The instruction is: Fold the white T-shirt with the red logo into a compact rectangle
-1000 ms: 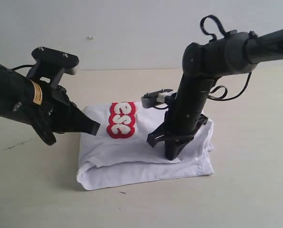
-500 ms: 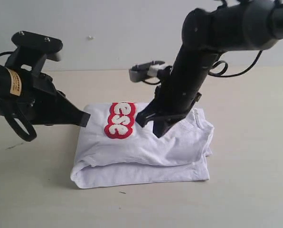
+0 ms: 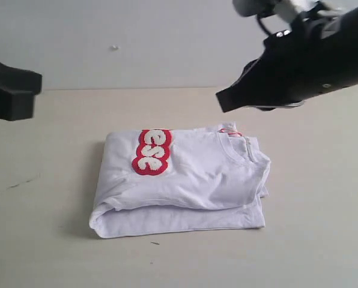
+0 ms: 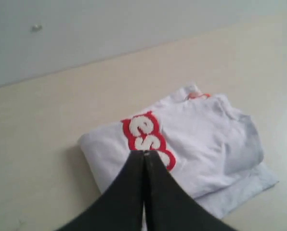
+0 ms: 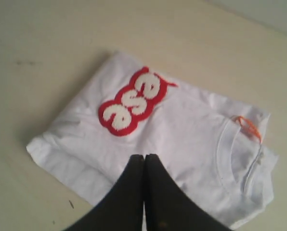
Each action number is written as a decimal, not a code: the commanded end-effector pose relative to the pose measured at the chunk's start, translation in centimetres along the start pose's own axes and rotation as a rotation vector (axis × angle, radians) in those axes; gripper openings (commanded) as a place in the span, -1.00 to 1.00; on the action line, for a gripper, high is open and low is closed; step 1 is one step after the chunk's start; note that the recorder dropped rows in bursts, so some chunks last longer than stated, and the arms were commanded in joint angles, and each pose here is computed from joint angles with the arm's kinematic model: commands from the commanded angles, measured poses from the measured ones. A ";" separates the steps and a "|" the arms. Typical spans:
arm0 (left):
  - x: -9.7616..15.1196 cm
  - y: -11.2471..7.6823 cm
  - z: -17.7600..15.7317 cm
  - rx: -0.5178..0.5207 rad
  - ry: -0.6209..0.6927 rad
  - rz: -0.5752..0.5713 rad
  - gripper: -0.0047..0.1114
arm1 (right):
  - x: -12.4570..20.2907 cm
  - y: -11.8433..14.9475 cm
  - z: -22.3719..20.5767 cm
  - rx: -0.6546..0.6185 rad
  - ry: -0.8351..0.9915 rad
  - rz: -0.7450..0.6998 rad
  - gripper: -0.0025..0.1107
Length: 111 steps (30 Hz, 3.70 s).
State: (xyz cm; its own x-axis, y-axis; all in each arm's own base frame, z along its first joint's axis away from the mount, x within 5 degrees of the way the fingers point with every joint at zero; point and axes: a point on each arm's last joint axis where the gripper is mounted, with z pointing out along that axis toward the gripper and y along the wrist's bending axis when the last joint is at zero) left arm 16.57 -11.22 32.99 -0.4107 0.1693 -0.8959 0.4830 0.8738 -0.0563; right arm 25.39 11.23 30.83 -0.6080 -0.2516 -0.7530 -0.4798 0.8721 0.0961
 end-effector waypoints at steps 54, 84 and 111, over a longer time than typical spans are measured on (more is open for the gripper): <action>7.6 2.6 -16.5 -0.137 -0.731 -0.149 -0.92 | 11.0 3.2 -17.5 -0.025 -0.643 0.030 -0.96; 10.8 3.4 -13.5 -0.442 -0.713 -0.010 -0.92 | 11.0 3.2 -17.5 -0.024 -0.643 0.028 -0.96; 17.5 5.1 -8.0 -0.467 -0.482 -0.133 -0.92 | 11.0 3.2 -17.5 -0.024 -0.643 0.028 -0.96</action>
State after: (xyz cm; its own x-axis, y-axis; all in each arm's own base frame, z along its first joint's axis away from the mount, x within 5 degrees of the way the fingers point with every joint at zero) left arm 5.67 -0.16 20.69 0.0056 -0.0633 -0.9980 0.0262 0.9977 -0.0631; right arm 6.20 3.93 34.27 -0.1316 0.0793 -0.9881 -0.4882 0.8624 0.1343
